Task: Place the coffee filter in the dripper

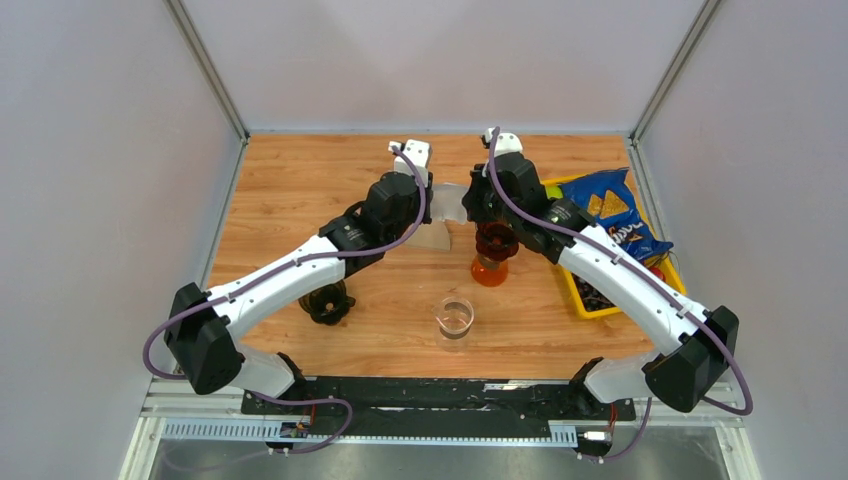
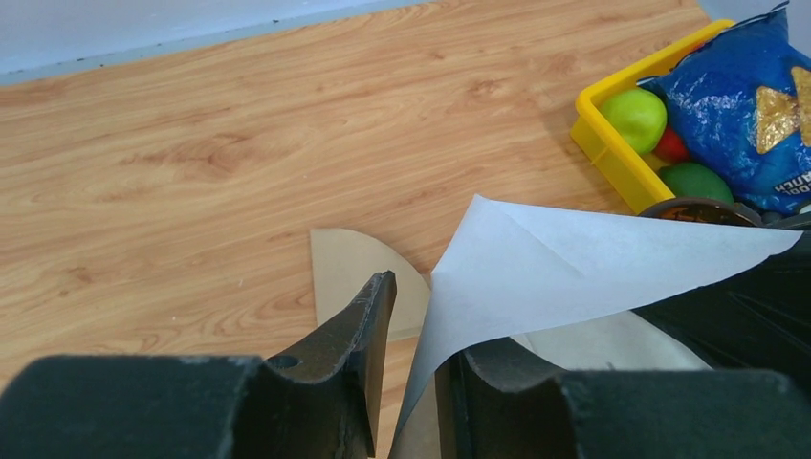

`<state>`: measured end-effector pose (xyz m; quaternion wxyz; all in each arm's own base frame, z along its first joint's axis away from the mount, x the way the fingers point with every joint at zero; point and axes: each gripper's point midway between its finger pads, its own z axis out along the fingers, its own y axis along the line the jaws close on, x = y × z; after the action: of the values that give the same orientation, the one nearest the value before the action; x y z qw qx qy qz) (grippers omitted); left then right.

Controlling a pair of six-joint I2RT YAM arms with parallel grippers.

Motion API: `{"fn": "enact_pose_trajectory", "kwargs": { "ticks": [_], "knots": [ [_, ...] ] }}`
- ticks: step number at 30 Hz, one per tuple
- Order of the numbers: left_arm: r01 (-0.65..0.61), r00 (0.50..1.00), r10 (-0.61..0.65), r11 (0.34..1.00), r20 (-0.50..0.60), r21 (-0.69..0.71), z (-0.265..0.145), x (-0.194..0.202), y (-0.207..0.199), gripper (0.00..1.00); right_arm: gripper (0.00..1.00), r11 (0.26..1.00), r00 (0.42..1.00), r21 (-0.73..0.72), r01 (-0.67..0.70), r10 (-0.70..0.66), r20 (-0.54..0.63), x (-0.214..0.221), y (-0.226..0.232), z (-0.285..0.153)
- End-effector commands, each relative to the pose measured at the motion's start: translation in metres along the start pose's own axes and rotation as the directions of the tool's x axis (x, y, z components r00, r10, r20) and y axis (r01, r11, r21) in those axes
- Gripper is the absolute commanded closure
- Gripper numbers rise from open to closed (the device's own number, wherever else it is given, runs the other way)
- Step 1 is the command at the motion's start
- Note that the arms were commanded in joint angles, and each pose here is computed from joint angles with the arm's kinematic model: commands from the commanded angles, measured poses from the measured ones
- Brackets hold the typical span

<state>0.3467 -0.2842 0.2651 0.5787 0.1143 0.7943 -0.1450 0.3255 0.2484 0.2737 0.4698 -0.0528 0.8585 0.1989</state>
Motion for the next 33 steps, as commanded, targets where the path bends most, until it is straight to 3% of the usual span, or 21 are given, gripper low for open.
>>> {"fn": "enact_pose_trajectory", "kwargs": {
  "ticks": [1, 11, 18, 25, 29, 33],
  "knots": [
    [-0.021, 1.000, 0.021, 0.999, 0.008, -0.029, -0.007, -0.017, 0.009, 0.68, 1.00, 0.999, 0.999, 0.043, 0.015, -0.016, 0.035, -0.013, -0.008, -0.009],
    [-0.002, 1.000, 0.002, 0.991, 0.000, 0.137, -0.015, -0.021, -0.020, 0.57, 1.00, 1.000, 1.000, -0.004, -0.017, 0.017, 0.024, -0.016, 0.003, -0.015],
    [-0.006, 0.999, -0.008, 0.939, 0.039, 0.344, -0.046, -0.035, -0.048, 0.31, 1.00, 0.999, 0.999, 0.022, -0.034, 0.033, 0.017, -0.018, -0.003, -0.018],
    [-0.005, 0.992, -0.052, 0.900, 0.119, 0.435, -0.081, -0.058, -0.053, 0.01, 1.00, 1.000, 1.000, 0.020, -0.015, 0.015, 0.022, -0.027, -0.004, -0.033],
    [-0.019, 0.985, -0.066, 0.881, 0.162, 0.472, -0.100, -0.065, -0.053, 0.00, 1.00, 1.000, 1.000, 0.031, -0.004, 0.005, -0.004, -0.026, -0.008, -0.046],
    [0.004, 0.977, -0.089, 0.917, 0.194, 0.400, -0.103, -0.065, -0.034, 0.00, 1.00, 0.999, 0.999, 0.036, -0.005, 0.006, -0.043, -0.024, -0.015, -0.064]
  ]
}}
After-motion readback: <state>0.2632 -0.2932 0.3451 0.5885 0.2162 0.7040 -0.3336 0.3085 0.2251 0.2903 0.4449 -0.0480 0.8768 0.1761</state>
